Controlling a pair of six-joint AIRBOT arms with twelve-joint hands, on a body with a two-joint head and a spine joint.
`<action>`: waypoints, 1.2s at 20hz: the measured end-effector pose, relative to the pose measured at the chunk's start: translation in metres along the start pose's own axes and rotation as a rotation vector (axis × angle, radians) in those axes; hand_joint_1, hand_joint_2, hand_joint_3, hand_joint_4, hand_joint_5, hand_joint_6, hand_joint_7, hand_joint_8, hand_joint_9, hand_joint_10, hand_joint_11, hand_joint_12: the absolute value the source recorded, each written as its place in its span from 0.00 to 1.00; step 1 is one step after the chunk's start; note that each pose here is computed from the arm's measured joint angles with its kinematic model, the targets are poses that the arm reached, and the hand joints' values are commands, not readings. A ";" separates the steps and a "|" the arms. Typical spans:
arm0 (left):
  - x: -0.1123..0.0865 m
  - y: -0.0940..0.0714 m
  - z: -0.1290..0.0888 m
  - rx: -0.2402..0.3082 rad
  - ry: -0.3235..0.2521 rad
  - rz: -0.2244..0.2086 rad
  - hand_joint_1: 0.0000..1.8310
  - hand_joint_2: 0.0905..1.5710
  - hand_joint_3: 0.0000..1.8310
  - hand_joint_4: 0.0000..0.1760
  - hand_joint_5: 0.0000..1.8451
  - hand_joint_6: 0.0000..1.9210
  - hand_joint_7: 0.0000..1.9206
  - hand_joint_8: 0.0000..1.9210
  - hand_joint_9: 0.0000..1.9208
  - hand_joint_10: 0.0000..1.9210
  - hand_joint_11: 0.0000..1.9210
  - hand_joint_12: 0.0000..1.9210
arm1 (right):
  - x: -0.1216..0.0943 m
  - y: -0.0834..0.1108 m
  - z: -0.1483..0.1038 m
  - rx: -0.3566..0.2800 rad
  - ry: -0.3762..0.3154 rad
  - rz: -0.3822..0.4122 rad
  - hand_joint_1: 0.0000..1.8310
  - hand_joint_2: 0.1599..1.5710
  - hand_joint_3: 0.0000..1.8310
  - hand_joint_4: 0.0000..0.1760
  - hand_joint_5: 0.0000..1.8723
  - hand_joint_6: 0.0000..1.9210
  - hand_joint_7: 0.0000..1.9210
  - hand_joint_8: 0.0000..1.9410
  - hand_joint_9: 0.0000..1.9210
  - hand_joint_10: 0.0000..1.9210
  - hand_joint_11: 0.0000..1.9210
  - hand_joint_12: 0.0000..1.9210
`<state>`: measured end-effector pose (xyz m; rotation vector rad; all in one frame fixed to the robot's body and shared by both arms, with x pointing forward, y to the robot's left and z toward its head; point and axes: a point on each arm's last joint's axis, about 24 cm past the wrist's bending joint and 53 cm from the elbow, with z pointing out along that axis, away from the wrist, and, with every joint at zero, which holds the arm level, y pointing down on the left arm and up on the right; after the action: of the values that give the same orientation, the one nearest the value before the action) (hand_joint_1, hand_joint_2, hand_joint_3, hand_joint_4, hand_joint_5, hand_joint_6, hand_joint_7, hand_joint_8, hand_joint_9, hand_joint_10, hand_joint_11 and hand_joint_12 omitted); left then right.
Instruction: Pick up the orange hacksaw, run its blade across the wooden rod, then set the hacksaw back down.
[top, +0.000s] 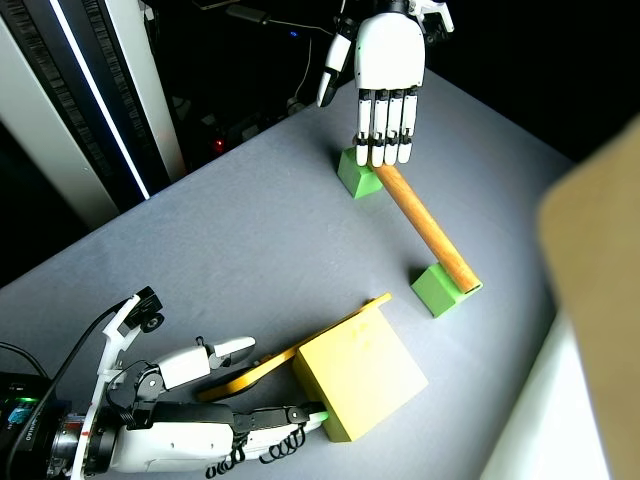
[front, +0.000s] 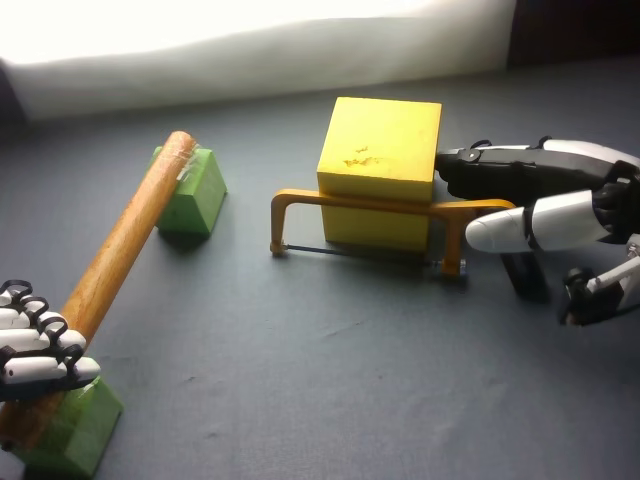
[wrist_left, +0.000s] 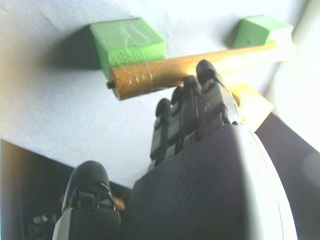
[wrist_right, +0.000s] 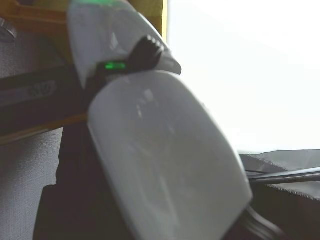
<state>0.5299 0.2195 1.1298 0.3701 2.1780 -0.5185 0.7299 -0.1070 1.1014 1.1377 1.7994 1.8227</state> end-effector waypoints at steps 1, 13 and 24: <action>0.000 0.000 0.000 0.000 0.000 0.000 0.01 0.76 0.00 0.00 0.06 0.00 0.05 0.00 0.03 0.00 0.00 0.10 | 0.000 0.000 0.000 0.000 -0.005 0.004 0.63 0.70 0.00 0.00 0.20 0.01 0.22 0.01 0.23 0.02 0.08 0.52; 0.000 0.000 0.001 0.001 0.000 -0.004 0.00 0.76 0.00 0.00 0.07 0.00 0.05 0.00 0.04 0.00 0.00 0.08 | 0.012 0.020 0.002 -0.095 0.005 -0.021 0.75 0.70 0.00 0.00 0.43 0.56 0.48 0.55 0.50 0.65 0.47 0.65; -0.014 0.009 -0.001 -0.006 -0.038 -0.004 0.00 0.76 0.00 0.00 0.06 0.00 0.04 0.00 0.03 0.00 0.00 0.08 | 0.034 0.075 -0.021 -0.256 0.047 -0.180 0.75 0.68 0.00 0.00 0.45 0.51 0.52 0.49 0.54 0.62 0.47 0.65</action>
<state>0.5419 0.2267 1.1394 0.3500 2.1442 -0.5165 0.7151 -0.1068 1.1849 0.8168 1.5789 1.9175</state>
